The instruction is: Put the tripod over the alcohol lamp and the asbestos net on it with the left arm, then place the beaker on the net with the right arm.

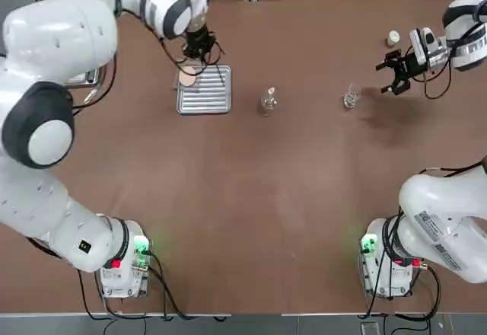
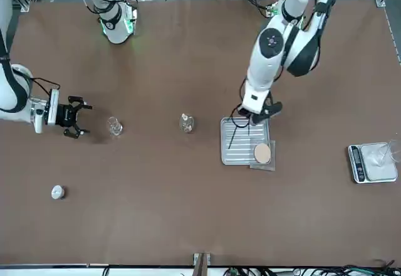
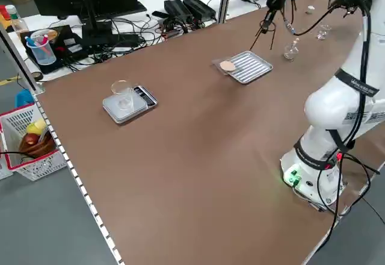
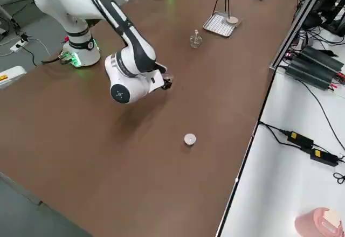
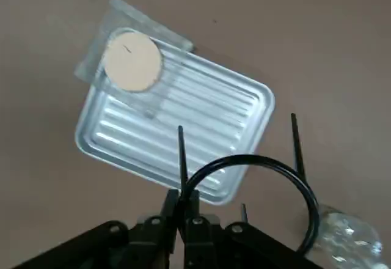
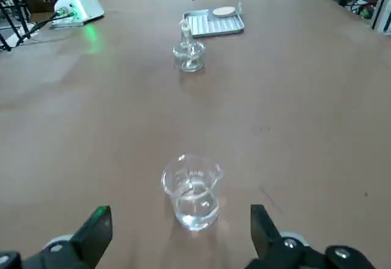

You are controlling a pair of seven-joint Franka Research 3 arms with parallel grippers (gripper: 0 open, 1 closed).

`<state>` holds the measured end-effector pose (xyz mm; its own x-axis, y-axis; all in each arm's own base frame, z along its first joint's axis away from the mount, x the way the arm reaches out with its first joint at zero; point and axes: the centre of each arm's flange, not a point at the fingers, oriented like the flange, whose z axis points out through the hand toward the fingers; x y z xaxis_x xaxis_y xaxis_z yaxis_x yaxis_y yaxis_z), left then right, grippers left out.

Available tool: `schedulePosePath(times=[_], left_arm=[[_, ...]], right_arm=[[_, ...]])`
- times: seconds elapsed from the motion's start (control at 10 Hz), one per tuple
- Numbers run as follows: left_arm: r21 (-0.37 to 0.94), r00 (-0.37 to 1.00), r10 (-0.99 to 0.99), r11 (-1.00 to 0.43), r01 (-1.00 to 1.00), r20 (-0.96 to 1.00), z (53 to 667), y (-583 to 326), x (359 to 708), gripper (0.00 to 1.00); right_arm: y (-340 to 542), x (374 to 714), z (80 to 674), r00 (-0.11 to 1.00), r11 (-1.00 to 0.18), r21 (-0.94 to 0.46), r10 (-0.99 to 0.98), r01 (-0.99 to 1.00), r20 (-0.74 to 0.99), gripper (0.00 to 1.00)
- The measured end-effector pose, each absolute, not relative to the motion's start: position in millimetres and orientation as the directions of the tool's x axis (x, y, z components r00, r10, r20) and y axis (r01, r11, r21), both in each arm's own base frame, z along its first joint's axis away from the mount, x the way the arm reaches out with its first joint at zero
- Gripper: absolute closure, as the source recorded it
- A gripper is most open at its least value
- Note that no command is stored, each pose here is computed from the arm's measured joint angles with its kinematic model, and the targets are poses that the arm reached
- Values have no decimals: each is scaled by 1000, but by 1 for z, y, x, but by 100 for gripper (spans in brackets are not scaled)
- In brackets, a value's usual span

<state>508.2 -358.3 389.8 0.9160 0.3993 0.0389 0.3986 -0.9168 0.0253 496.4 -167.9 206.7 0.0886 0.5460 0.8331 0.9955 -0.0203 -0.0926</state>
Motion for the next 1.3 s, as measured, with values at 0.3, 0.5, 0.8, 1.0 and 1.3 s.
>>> schedulePosePath(times=[0.3,0.5,0.8,1.0,1.3], left_arm=[[-29,902,431,-902,430,-15,385,-434,511,92],[-35,894,446,-895,445,-27,369,-473,501,92],[-55,887,459,-888,456,-56,374,-504,475,92],[-49,878,475,-880,473,-54,379,-521,460,92],[-39,866,497,-868,495,-59,361,-546,457,92]], right_arm=[[-174,476,184,140,-85,-112,550,990,823,0],[-170,470,171,171,-126,-123,525,984,834,0],[-154,466,149,124,-108,-80,506,991,853,0],[-143,466,141,86,-86,-50,490,995,867,0],[-140,466,134,82,-119,-30,457,992,886,0]])
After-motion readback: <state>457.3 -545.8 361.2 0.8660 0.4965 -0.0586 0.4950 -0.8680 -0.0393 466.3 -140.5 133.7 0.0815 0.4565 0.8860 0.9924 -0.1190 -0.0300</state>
